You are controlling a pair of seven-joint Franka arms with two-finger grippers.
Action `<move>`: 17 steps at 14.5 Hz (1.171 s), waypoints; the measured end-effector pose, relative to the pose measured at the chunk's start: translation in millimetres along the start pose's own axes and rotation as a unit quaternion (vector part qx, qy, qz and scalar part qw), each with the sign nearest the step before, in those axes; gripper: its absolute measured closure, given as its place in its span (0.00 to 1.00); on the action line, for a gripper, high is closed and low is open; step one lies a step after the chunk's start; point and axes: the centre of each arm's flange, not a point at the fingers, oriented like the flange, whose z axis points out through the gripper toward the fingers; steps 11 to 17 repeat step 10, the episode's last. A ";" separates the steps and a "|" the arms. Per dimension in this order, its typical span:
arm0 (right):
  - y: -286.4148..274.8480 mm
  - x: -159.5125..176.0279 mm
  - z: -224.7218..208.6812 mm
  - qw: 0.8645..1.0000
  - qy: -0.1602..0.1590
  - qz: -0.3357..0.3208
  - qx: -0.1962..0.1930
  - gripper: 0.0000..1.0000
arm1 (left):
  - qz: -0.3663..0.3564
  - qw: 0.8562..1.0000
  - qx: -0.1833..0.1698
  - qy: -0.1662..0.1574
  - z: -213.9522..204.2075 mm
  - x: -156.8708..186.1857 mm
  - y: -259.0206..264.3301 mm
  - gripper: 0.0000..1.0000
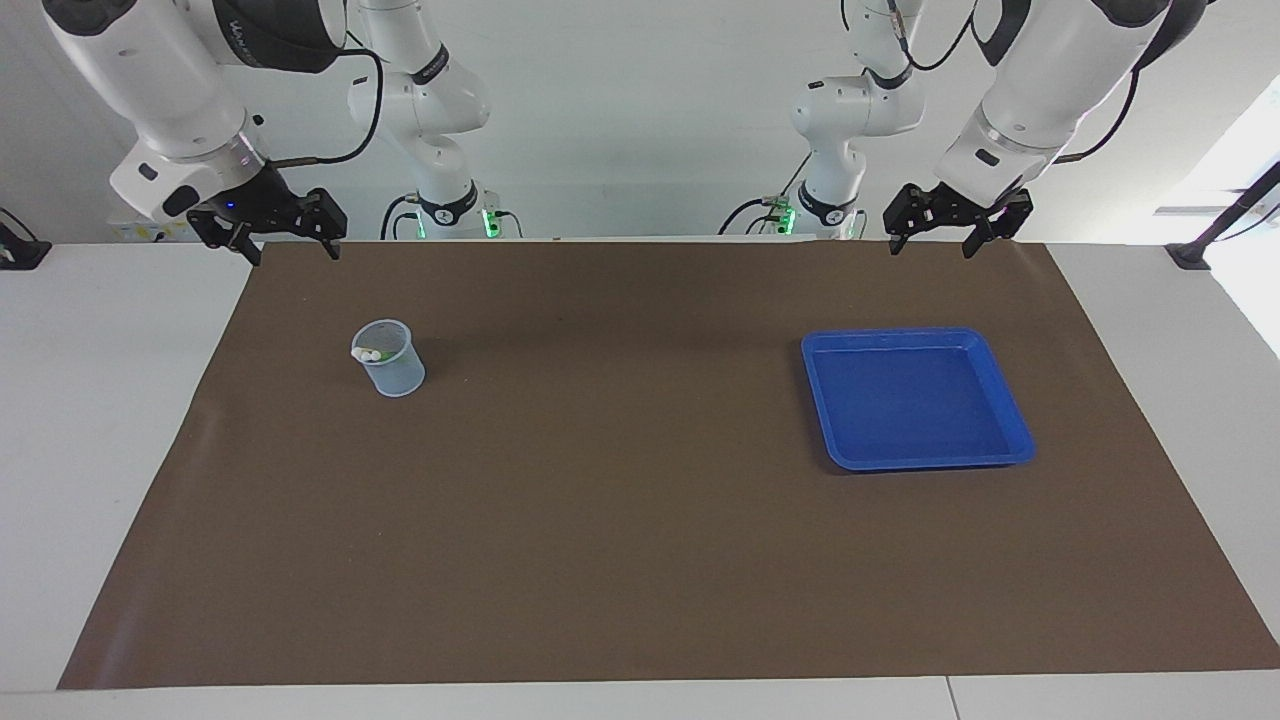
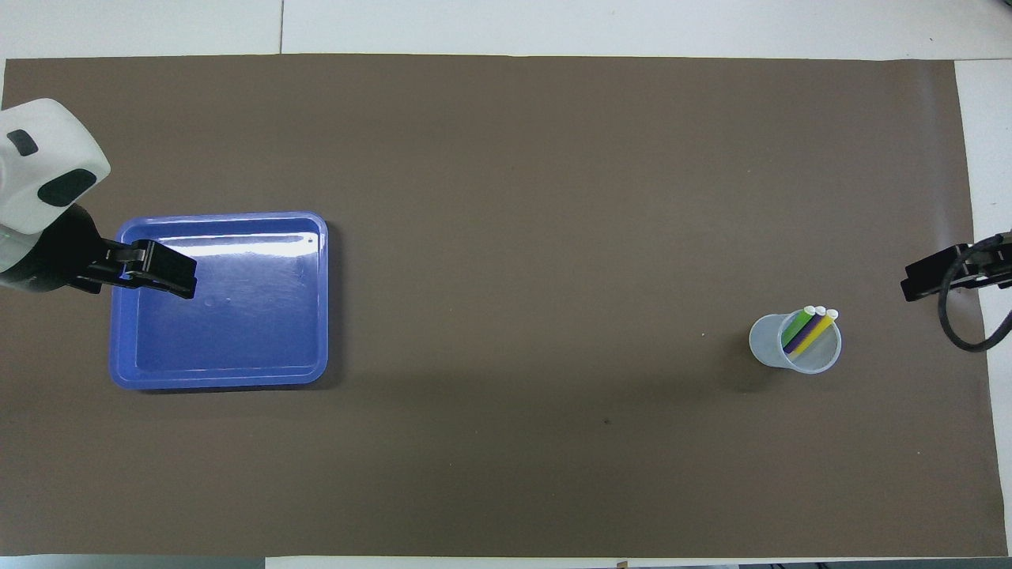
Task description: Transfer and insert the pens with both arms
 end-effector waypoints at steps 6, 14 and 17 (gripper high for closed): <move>2.5 -0.4 -0.1 1.000 0.000 0.003 0.000 0.00 | -0.001 1.000 0.000 0.002 -1.4 0.2 -0.6 0.00; 2.6 -0.4 -0.6 1.000 0.001 0.003 0.000 0.00 | -0.001 1.000 -0.001 0.003 -1.8 0.3 -0.5 0.00; 2.6 -0.4 -0.6 1.000 0.001 0.003 0.000 0.00 | -0.001 1.000 -0.001 0.003 -1.8 0.3 -0.5 0.00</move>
